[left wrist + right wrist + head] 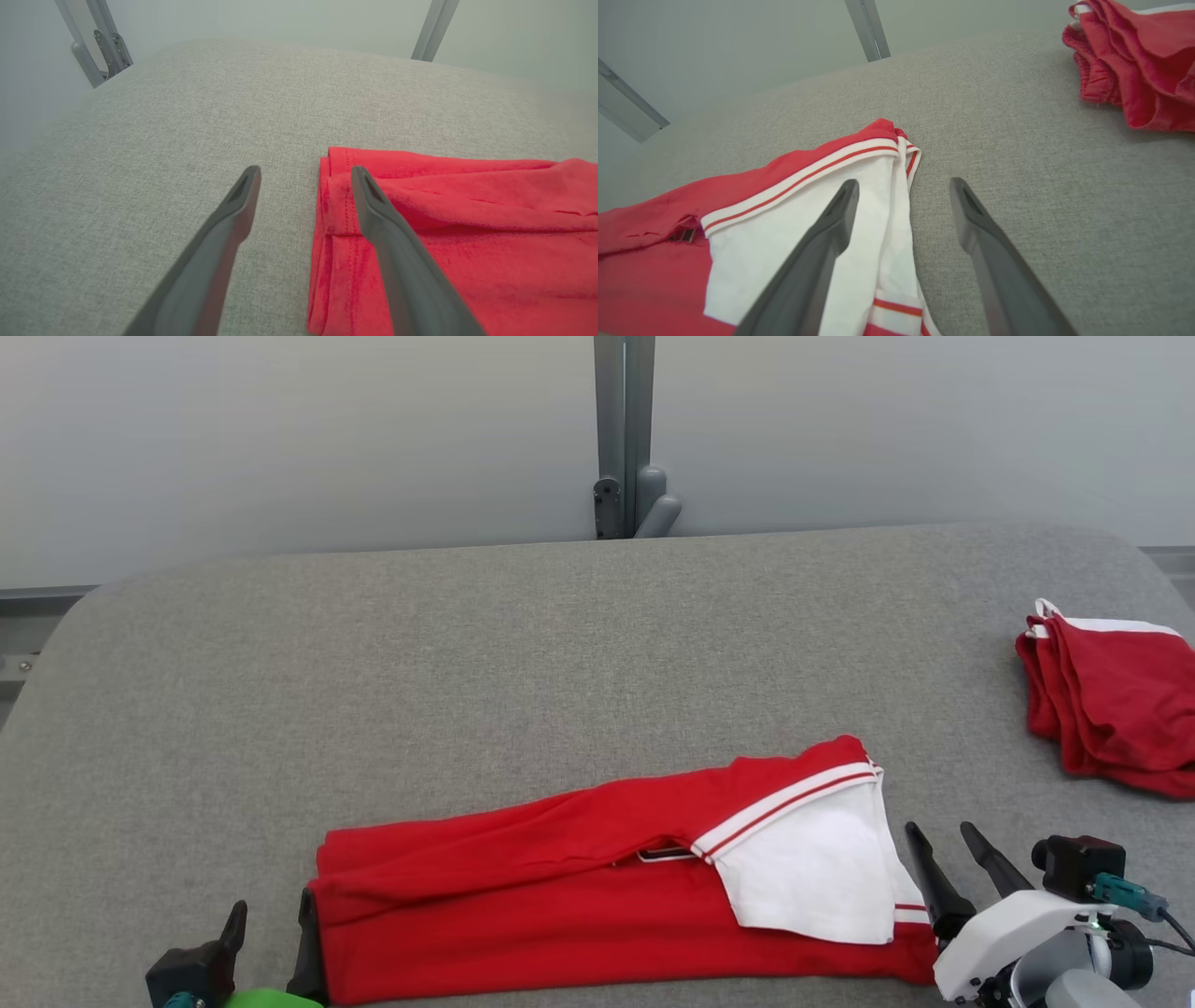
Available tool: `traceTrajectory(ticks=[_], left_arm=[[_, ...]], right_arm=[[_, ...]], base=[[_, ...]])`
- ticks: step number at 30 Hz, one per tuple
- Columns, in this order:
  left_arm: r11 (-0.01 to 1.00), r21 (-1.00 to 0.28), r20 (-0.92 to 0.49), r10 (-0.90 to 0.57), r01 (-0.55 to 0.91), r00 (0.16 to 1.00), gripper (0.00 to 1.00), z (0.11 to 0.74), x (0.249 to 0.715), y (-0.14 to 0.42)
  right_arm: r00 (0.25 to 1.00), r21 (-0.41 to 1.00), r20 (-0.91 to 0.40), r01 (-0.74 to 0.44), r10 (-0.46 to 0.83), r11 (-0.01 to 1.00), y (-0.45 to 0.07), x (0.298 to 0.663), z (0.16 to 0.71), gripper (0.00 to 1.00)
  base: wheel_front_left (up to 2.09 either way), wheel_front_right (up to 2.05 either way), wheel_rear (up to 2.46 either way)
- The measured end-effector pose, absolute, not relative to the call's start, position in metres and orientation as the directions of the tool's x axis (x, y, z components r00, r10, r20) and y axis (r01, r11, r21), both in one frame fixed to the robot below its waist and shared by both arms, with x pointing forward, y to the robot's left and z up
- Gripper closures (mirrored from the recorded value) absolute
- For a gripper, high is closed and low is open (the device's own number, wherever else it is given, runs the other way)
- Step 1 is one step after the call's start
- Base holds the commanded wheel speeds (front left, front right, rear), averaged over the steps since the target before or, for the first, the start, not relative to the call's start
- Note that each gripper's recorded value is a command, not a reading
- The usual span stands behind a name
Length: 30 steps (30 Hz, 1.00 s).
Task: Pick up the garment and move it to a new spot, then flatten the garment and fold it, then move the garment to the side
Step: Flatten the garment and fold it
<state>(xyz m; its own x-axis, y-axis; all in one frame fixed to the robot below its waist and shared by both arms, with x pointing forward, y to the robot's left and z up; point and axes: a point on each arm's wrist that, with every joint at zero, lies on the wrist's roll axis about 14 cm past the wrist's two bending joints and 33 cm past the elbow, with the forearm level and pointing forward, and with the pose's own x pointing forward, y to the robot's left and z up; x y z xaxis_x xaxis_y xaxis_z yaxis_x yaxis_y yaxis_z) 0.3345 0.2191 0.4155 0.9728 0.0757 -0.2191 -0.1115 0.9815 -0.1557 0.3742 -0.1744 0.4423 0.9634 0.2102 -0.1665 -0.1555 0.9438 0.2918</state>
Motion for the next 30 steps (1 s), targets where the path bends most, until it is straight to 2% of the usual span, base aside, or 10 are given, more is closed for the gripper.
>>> traceTrajectory(ticks=[4,13,30], left_arm=[[0.982,-0.147,-0.185,0.093,-0.121,0.978,0.0,0.424,0.327,0.218],[0.981,-0.148,-0.218,0.087,-0.121,0.972,0.0,0.412,0.314,0.215],[0.98,-0.139,-0.253,0.101,-0.139,0.962,0.0,0.402,0.304,0.221]], right_arm=[[0.969,0.261,-0.164,-0.137,0.184,0.955,-0.176,0.375,0.44,0.0],[0.969,0.225,-0.169,-0.141,0.181,0.964,-0.162,0.379,0.434,0.0],[0.91,0.211,-0.364,-0.128,0.2,0.969,-0.141,0.392,0.385,0.0]], base=[[0.0,0.0,0.0],[0.0,0.0,0.0],[0.0,0.0,0.0]])
